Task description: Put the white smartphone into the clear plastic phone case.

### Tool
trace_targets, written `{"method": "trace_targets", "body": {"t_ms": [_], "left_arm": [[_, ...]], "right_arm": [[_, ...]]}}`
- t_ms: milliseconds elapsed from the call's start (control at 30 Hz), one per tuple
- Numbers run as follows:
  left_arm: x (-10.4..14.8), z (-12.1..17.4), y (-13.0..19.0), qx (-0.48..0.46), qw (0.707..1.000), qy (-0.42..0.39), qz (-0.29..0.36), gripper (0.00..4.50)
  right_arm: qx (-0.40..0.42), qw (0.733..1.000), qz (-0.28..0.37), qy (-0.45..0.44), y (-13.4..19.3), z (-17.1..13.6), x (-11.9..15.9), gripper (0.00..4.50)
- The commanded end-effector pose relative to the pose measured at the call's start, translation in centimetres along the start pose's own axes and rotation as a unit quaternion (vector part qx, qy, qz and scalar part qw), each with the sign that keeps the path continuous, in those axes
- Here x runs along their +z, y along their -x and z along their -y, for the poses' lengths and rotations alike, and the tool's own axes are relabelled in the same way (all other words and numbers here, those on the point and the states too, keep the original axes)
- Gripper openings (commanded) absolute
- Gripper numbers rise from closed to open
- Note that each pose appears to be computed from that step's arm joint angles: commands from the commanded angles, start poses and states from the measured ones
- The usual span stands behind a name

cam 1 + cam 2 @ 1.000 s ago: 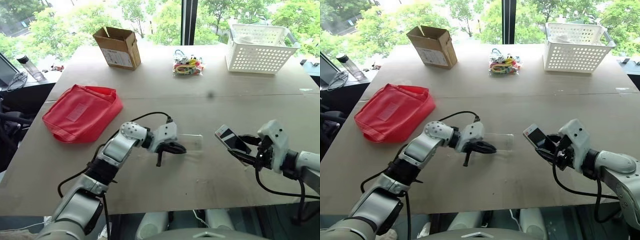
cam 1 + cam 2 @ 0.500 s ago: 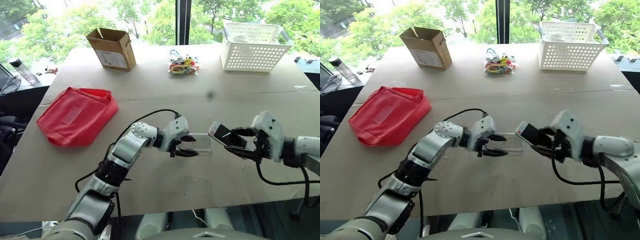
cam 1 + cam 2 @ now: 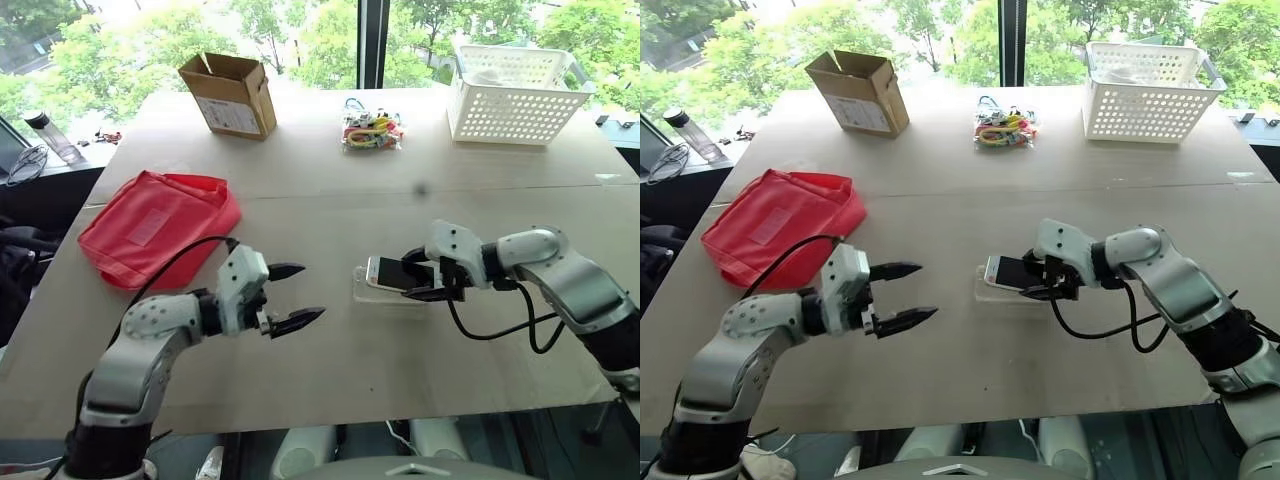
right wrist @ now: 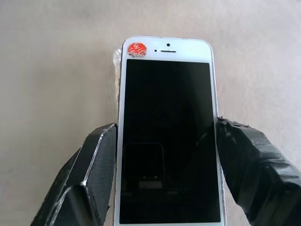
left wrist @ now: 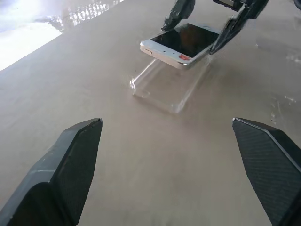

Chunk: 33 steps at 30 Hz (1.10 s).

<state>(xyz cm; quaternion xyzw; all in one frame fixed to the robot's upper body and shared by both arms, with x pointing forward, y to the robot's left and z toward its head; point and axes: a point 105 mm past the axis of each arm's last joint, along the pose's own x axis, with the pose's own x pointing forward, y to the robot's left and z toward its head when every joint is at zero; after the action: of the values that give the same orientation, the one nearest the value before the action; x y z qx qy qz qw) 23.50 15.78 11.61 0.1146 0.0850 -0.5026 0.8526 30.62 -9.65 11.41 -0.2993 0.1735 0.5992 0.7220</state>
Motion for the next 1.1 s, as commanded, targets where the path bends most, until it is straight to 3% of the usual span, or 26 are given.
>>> {"method": "trace_targets", "body": {"t_ms": [33,467,1100], "left_arm": [[1.4,0.8,0.4,0.016,0.999,-0.039,0.022,4.5],[0.3,1.4,0.4,0.04,0.998,-0.035,0.019,4.5],[0.2,1.1,-0.2,0.031,0.998,-0.044,0.023,4.5]], "right_arm": [[0.018,0.998,-0.015,0.055,-0.3,0.4,0.3,2.77],[0.058,0.994,-0.03,0.087,-1.4,-0.2,0.0,2.77],[0.033,0.997,-0.06,0.042,-1.5,-0.2,0.0,2.77]]}}
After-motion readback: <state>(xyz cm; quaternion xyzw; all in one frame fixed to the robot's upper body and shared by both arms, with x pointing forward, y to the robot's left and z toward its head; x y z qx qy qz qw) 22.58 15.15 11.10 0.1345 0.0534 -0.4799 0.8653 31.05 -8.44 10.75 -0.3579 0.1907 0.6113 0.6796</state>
